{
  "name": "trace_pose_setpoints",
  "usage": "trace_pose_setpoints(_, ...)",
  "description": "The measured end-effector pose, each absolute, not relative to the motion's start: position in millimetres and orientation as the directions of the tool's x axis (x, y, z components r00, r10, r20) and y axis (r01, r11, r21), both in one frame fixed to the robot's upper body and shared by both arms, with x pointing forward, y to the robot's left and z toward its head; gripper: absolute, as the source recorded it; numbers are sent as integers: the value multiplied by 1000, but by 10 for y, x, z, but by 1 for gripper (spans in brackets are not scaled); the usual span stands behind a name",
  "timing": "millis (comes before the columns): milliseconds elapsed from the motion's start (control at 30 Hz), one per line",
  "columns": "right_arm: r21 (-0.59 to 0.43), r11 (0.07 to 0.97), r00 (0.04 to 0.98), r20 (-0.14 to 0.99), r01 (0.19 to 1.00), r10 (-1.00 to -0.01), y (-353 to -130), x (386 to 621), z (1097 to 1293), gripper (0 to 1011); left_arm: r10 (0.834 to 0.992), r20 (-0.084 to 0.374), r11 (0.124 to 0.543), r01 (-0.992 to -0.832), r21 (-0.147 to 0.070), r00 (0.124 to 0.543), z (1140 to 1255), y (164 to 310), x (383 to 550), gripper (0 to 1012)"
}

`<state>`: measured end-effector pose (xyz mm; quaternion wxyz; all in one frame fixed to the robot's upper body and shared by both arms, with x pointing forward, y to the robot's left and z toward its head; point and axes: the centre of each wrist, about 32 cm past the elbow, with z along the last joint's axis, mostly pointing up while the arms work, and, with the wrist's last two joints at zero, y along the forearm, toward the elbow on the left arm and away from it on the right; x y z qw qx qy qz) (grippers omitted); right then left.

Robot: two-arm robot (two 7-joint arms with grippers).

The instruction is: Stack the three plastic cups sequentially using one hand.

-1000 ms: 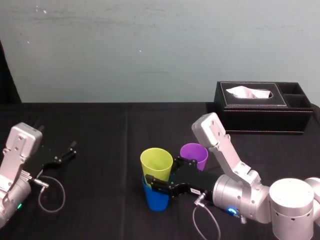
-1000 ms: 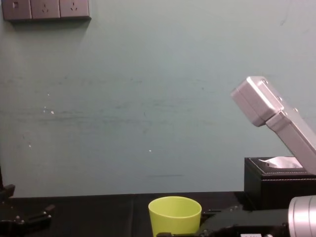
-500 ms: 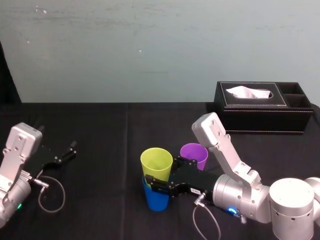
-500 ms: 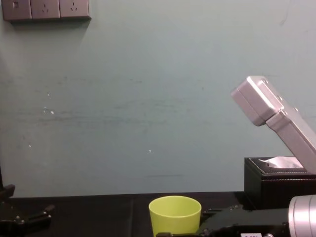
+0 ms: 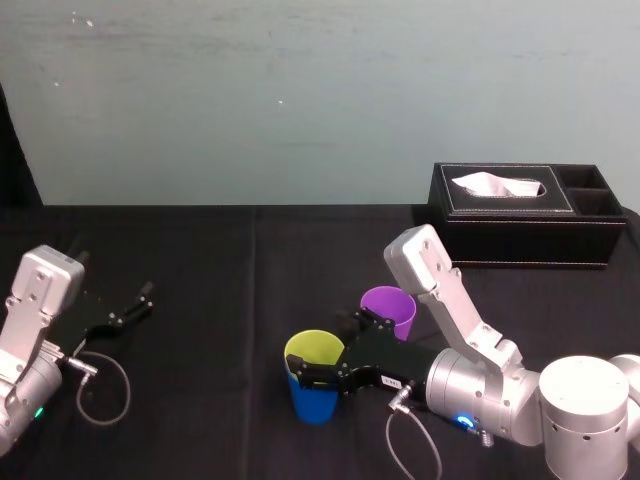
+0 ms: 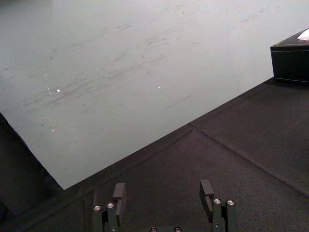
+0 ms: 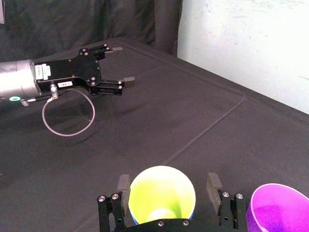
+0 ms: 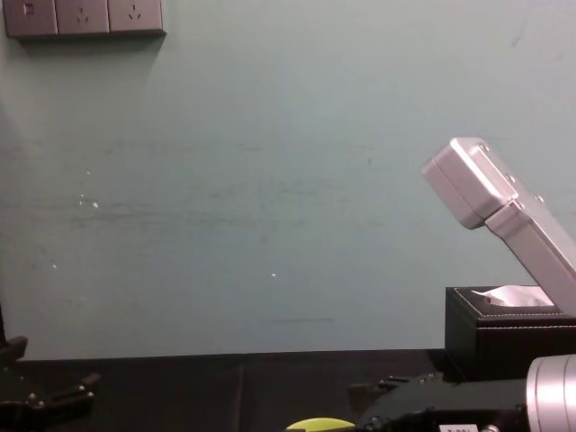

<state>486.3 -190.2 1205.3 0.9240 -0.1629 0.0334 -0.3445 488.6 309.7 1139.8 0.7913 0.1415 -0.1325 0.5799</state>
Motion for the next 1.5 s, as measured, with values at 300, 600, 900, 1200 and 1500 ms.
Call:
trace_pose_setpoints(300,-278,710,753,93,647,-651,-1912,4830,12064,1004,880,374,287,-955,70,292,11398,3097,4886,1000)
trace_pose_setpoints(600,-206,681,709,124,703,-695,-1977,4797,12126,1004,880,374,287,-955,70,292,11398,3097,4886,1000)
trace_pose_setpoints(900,-190,601,629,158,776,-761,-2102,4680,12147,1004,880,374,287,-955,70,292,11398,3097,4886,1000)
trace_pose_setpoints(1200,-242,493,534,150,836,-832,-2275,4500,12106,1004,880,374,287,-955,70,292,11398,3097,4886,1000)
trace_pose_setpoints(1500,-331,428,487,119,841,-865,-2403,4381,12009,1004,880,374,287,-955,70,292,11398,3097,4886,1000)
